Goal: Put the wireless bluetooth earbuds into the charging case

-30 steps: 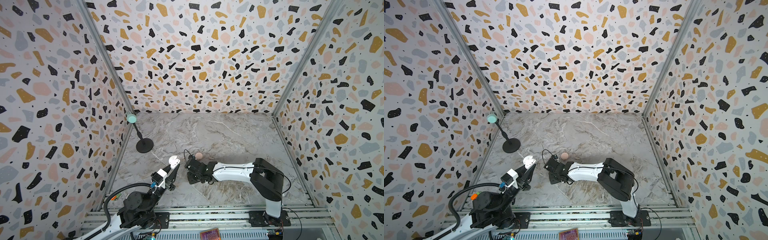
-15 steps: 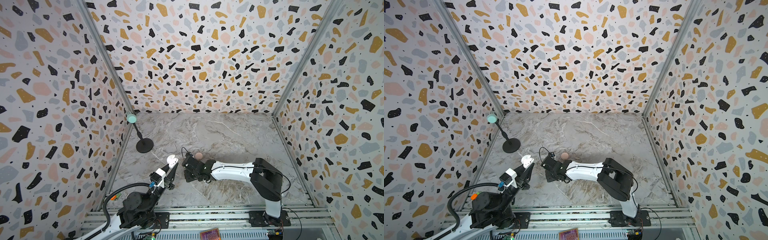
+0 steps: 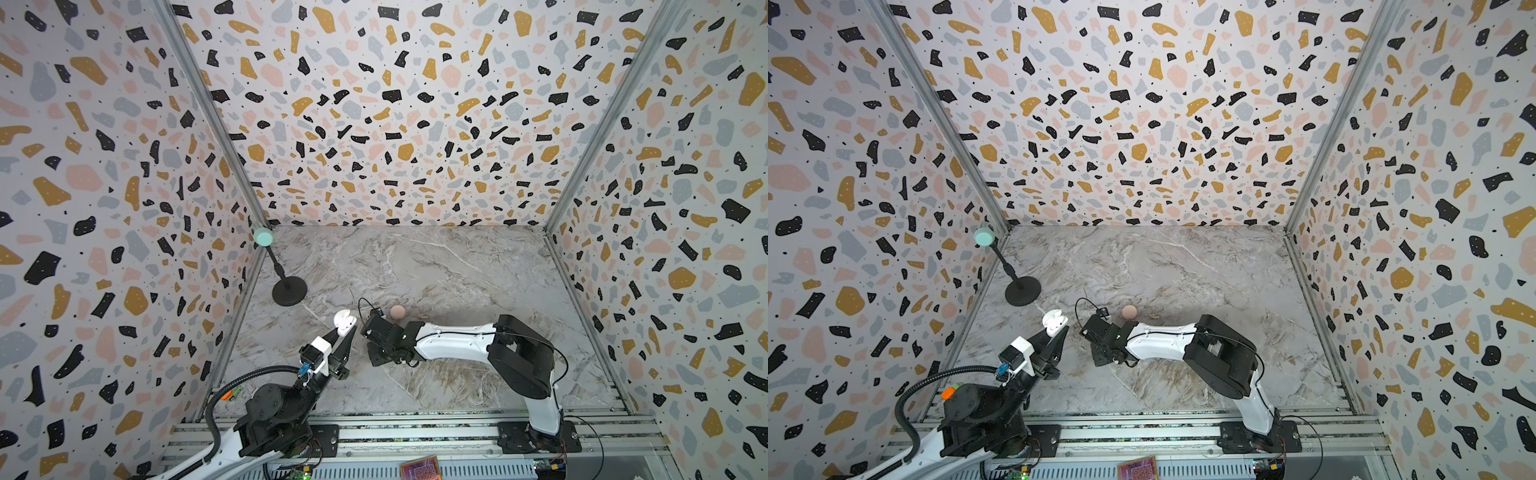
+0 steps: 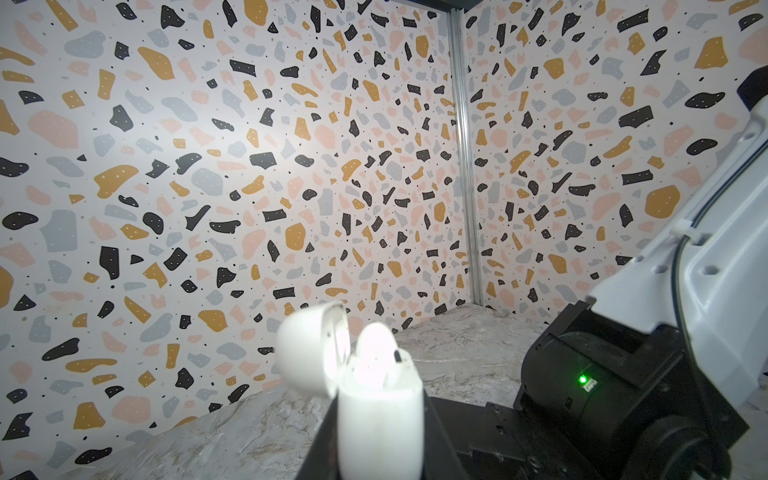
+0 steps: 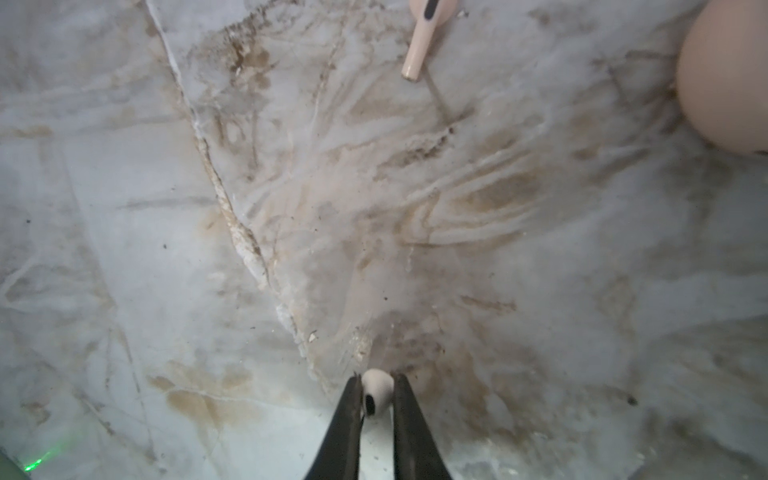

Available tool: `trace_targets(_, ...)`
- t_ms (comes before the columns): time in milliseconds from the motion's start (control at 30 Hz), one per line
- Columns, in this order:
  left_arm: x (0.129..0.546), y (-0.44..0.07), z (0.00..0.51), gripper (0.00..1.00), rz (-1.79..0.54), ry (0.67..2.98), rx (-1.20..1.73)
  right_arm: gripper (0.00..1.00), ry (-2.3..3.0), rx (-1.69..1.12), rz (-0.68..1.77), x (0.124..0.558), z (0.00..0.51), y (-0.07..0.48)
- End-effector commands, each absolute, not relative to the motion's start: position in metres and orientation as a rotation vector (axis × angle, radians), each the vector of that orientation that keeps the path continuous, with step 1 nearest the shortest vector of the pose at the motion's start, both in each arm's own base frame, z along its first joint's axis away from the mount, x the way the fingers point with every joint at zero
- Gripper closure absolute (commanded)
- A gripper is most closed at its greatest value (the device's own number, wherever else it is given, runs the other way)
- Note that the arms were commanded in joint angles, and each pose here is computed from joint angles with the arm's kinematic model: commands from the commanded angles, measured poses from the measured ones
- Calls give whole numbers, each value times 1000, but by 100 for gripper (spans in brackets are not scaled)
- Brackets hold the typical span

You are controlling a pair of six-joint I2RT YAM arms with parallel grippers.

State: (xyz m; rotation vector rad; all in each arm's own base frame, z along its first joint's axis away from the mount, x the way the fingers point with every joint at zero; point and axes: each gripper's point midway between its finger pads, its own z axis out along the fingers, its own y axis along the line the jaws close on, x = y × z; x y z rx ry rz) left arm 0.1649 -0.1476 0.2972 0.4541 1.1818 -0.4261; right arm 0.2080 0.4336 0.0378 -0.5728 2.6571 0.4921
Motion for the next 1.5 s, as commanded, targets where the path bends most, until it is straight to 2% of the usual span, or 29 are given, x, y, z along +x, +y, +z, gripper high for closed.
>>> trace_targets(0,163,-142,308,100,-427,1141,422,84,2643,-584,460,208,46,434)
trace_targets(533,163,-143,307,100,-427,1143,429,87,2616,-577,325,210,44,420)
trace_targets(1467,163,-144,306,100,-428,1143,432,88,2609,-516,247,207,44,392)
